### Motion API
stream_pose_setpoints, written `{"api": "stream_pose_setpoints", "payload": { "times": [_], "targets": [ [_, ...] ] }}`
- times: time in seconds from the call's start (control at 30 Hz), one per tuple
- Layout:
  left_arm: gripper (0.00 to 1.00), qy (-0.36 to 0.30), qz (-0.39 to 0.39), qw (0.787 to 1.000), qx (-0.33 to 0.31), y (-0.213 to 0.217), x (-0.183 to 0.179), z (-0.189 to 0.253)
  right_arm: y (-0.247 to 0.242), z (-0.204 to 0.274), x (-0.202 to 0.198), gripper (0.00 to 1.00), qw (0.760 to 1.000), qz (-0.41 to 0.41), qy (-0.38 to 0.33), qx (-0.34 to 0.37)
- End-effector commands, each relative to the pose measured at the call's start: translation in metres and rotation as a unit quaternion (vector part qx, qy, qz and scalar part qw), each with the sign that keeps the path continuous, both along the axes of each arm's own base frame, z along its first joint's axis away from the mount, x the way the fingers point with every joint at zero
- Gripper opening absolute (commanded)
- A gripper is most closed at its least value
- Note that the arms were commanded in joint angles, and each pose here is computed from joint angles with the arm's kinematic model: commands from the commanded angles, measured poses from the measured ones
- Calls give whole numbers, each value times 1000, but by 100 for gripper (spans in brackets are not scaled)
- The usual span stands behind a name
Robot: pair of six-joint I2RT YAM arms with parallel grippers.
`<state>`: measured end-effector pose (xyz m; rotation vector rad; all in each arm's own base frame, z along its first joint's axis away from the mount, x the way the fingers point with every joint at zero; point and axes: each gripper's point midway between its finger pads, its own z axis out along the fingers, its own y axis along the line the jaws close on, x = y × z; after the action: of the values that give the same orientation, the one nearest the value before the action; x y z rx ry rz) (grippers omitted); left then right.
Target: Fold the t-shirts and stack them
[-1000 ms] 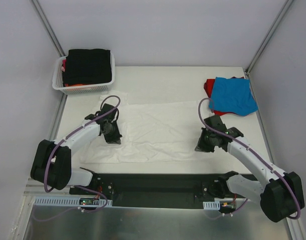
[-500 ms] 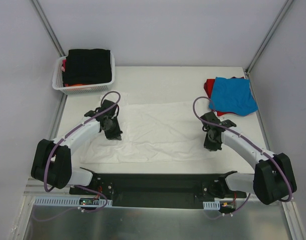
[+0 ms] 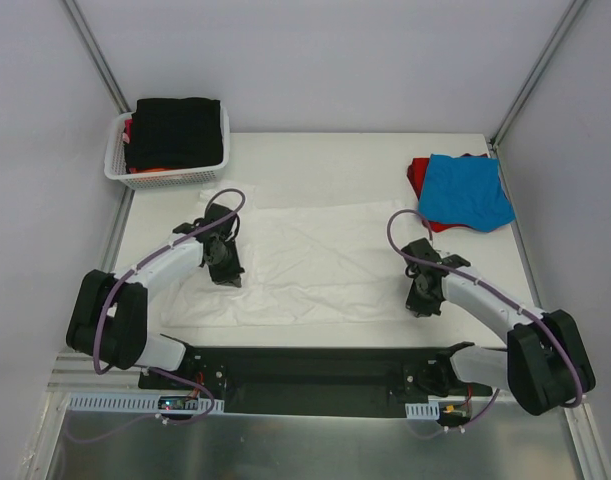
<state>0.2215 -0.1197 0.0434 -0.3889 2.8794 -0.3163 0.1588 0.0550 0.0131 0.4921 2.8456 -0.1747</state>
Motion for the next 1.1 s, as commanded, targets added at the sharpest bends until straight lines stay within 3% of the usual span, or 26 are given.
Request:
{"api": "stream_pose_setpoints", "payload": {
  "times": [0.0, 0.47, 0.6, 0.77, 1.07],
  "targets": [
    [0, 17, -12, 1000, 14, 2, -7, -13, 6, -9, -8, 1, 999, -24, 4, 25],
    [0, 21, -22, 1000, 9, -4, 3, -15, -5, 19, -53, 1, 998, -62, 20, 28],
    [0, 18, -24, 1000, 7, -6, 5, -13, -6, 40, -39, 1, 999, -51, -2, 16],
    [0, 0, -22, 1000, 4, -10, 12, -5, 19, 52, 15, 1, 995, 28, -79, 45],
    [0, 1, -28, 1000, 6, -12, 8, -9, 66, 16, 50, 1, 993, 89, -54, 54]
  ]
}}
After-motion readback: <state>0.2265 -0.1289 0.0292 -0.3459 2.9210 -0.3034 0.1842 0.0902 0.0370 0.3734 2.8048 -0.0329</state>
